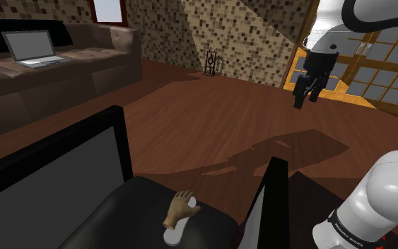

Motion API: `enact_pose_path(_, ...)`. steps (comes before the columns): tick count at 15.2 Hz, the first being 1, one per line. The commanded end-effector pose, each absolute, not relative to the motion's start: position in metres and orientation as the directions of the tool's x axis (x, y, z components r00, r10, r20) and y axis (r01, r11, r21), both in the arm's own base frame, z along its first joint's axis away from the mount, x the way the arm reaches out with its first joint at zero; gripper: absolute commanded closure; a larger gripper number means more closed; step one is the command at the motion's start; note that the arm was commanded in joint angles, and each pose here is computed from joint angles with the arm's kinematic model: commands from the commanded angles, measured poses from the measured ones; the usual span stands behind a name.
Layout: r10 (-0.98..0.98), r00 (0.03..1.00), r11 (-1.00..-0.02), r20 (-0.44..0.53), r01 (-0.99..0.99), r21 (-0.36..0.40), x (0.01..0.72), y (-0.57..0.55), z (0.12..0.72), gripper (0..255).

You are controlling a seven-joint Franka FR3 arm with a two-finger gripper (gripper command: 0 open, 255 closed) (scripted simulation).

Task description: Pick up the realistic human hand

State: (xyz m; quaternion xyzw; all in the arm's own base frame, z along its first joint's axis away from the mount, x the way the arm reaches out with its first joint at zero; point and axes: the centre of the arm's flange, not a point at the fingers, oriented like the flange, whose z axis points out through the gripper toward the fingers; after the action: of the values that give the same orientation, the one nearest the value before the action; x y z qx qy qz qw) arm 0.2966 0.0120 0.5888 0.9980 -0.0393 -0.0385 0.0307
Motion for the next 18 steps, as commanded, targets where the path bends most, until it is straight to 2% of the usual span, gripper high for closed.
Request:
enact_pose_path(1,-0.081,0.994,-0.995,-0.074,-0.076,0.064,0.297,0.012,0.589,0)
enact_pose_path(18,0.139,0.988,-0.99,-0.071,0.138,-0.016,0.372,0.111,0.409,0)
